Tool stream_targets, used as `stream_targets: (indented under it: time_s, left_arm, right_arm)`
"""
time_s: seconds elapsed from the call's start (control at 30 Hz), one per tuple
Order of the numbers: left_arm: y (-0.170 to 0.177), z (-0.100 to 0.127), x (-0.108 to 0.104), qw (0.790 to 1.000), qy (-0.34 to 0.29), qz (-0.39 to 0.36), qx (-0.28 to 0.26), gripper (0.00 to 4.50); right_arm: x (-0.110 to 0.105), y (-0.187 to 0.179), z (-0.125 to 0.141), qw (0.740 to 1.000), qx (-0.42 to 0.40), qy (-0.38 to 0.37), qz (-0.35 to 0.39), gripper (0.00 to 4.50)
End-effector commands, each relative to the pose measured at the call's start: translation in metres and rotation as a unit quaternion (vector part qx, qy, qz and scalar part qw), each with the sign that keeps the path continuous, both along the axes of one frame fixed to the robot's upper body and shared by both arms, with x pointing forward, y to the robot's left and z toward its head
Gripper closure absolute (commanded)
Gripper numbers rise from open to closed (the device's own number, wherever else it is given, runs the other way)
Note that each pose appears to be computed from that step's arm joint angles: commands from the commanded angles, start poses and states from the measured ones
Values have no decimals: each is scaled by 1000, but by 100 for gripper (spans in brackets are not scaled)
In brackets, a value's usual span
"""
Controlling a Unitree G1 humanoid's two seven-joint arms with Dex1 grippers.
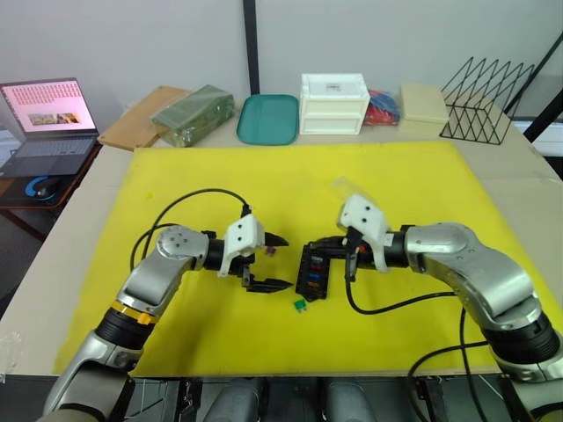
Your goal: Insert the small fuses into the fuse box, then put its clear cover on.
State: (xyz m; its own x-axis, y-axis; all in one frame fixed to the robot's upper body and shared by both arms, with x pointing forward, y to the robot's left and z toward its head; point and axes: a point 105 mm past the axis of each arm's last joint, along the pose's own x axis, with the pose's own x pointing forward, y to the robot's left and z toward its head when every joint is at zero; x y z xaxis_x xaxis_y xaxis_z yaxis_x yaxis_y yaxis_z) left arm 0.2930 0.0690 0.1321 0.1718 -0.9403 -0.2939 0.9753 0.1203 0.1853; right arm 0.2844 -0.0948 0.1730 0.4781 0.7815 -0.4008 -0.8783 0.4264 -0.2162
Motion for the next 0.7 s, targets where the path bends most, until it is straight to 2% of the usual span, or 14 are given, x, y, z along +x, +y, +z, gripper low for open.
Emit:
stream_targets:
  time_s: [0.03,0.13,0.17,0.2,0.3,0.4,0.5,0.53,0.6,0.7]
  left_arm:
    - [17,29,2,996,-6,73,-47,0]
    - [34,32,2,988,12,139,-58,0]
    - [41,32,1,984,10,165,-63,0]
    - [47,33,0,980,5,188,-70,0]
    - [55,31,-6,966,-10,240,-95,0]
    - [56,25,-18,954,-23,276,-116,0]
    - [58,20,-27,947,-23,296,-123,0]
    - [59,19,-29,945,-25,303,-124,0]
    - [62,14,-36,938,-26,322,-128,0]
    - [67,8,-45,928,-28,348,-131,0]
  right_arm:
    - [-6,-5,37,995,40,-86,-40,446]
    - [-14,-24,33,992,29,-90,-86,446]
    - [-19,-31,29,991,21,-86,-101,402]
    - [-25,-38,25,990,18,-78,-113,393]
    - [-38,-52,12,986,33,-58,-154,298]
    - [-38,-71,8,965,62,-95,-235,198]
    - [-43,-75,5,954,76,-113,-267,99]
    - [-45,-75,4,952,80,-114,-271,50]
    - [-52,-73,1,949,85,-122,-279,3]
    - [-63,-73,-5,945,84,-125,-289,3]
